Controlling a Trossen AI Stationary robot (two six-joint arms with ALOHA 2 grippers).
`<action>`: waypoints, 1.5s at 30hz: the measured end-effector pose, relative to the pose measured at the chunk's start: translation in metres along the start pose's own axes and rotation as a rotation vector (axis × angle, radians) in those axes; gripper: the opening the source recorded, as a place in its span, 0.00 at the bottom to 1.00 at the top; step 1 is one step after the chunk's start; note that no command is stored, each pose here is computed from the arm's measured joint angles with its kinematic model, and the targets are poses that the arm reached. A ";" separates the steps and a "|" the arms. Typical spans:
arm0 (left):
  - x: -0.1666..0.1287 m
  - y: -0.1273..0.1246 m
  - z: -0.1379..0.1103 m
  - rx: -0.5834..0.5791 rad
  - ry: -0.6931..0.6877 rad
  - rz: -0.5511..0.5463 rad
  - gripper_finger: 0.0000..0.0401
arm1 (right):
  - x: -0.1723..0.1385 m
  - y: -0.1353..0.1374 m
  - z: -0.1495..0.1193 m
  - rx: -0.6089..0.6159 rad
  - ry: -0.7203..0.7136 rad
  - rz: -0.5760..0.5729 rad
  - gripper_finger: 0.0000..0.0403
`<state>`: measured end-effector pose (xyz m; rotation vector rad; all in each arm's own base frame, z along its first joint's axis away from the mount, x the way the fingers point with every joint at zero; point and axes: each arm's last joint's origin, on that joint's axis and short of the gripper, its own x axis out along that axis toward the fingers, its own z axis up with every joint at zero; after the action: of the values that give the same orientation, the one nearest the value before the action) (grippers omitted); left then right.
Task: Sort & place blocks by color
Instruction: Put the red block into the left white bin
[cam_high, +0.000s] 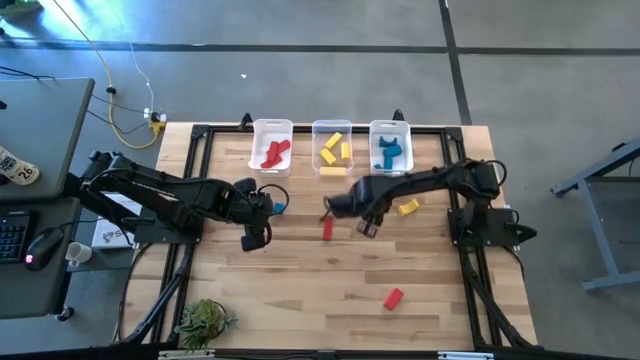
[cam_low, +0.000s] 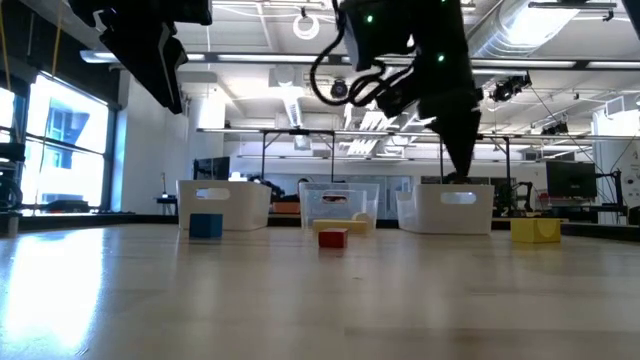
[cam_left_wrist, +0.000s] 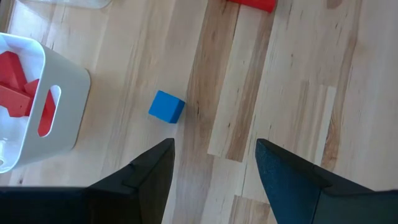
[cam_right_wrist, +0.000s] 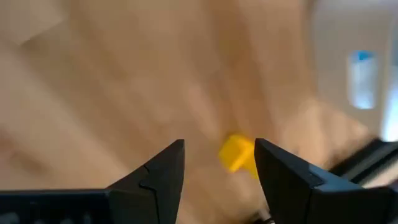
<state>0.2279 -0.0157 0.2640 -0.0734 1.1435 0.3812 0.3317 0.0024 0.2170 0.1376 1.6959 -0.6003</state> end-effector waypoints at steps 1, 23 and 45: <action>0.000 0.000 0.000 0.000 0.000 0.000 0.53 | -0.002 0.007 -0.004 -0.026 0.003 0.013 0.45; 0.000 0.000 0.001 -0.003 -0.011 0.000 0.53 | -0.026 0.111 -0.099 -0.612 0.038 0.169 0.45; 0.000 -0.003 0.007 0.019 -0.074 -0.023 0.53 | -0.035 0.166 -0.154 -0.877 -0.191 0.256 0.45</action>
<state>0.2350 -0.0164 0.2670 -0.0549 1.0720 0.3498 0.2719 0.2232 0.2136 -0.3176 1.5825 0.3361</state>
